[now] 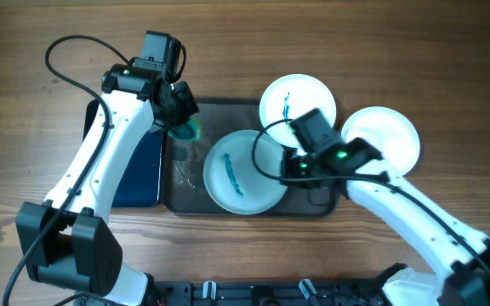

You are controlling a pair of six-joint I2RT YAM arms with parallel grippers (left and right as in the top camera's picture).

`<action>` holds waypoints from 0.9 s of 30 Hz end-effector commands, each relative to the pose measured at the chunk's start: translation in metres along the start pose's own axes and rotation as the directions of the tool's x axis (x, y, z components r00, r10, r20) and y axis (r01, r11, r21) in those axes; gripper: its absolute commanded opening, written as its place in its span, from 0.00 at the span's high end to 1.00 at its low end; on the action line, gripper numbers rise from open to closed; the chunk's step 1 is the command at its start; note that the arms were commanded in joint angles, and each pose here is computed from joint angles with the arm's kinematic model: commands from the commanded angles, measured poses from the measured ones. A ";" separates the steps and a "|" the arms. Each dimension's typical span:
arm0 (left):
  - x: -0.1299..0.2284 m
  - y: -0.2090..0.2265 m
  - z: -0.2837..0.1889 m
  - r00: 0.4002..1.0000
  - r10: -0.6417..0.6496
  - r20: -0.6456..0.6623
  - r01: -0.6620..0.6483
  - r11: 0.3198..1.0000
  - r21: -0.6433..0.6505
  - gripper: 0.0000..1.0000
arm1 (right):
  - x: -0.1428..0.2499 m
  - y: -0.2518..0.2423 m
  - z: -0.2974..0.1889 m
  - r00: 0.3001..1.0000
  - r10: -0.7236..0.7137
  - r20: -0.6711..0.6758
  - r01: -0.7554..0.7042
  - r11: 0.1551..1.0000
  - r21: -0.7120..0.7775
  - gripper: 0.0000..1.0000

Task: Clean dirty plates on tray and stack at the side
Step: 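Move the right gripper to the front-right plate and drag it left, then hold the plate rim with the right gripper, bring sponge over it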

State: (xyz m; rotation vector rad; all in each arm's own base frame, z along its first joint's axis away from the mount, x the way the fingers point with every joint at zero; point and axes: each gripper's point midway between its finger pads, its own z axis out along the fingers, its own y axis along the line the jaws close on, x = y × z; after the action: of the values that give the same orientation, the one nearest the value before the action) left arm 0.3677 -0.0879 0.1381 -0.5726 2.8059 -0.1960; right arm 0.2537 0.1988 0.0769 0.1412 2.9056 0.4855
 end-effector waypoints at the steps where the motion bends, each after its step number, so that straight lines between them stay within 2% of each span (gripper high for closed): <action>1: -0.001 -0.003 -0.003 1.000 0.010 0.009 -0.010 1.000 0.017 0.96 | -0.010 0.001 0.032 0.993 0.114 0.027 -0.116 0.991 0.073 0.96; 7: -0.002 -0.004 -0.003 1.000 -0.024 0.011 0.024 1.000 0.020 0.96 | -0.028 0.035 0.070 0.995 0.095 0.042 -0.097 0.994 0.055 0.96; 12: -0.002 -0.005 -0.003 1.000 -0.024 0.014 0.024 0.999 0.022 0.96 | -0.034 0.039 0.090 0.992 0.111 0.056 -0.113 0.993 0.043 0.96; 13: -0.002 -0.005 -0.003 1.000 -0.025 0.014 0.024 0.999 0.022 0.96 | -0.034 0.039 0.093 0.995 0.086 0.051 -0.088 0.995 0.042 0.94; 15: -0.002 -0.004 -0.003 1.000 -0.024 0.013 0.024 0.999 0.022 0.96 | -0.034 0.045 0.095 0.999 0.009 0.041 -0.010 1.000 0.017 0.81; 19: -0.002 -0.004 -0.003 1.000 -0.024 0.014 0.024 0.999 0.022 0.96 | -0.045 0.048 0.092 0.992 -0.110 0.060 0.111 0.994 0.002 0.76; 23: -0.002 -0.005 -0.003 1.000 -0.024 0.013 0.024 0.999 0.022 0.96 | -0.060 0.051 0.087 0.973 -0.209 0.097 0.210 0.978 -0.005 0.80; 27: 0.000 -0.003 -0.001 1.000 -0.024 0.009 0.024 1.000 0.018 0.96 | -0.065 0.052 0.094 0.965 -0.238 0.108 0.241 0.971 -0.009 0.86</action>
State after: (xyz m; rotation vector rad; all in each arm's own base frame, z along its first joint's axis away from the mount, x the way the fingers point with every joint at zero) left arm 0.3704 -0.0885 0.1390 -0.5923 2.7916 -0.2055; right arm 0.3319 0.2625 0.0241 -0.0641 2.7792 0.4592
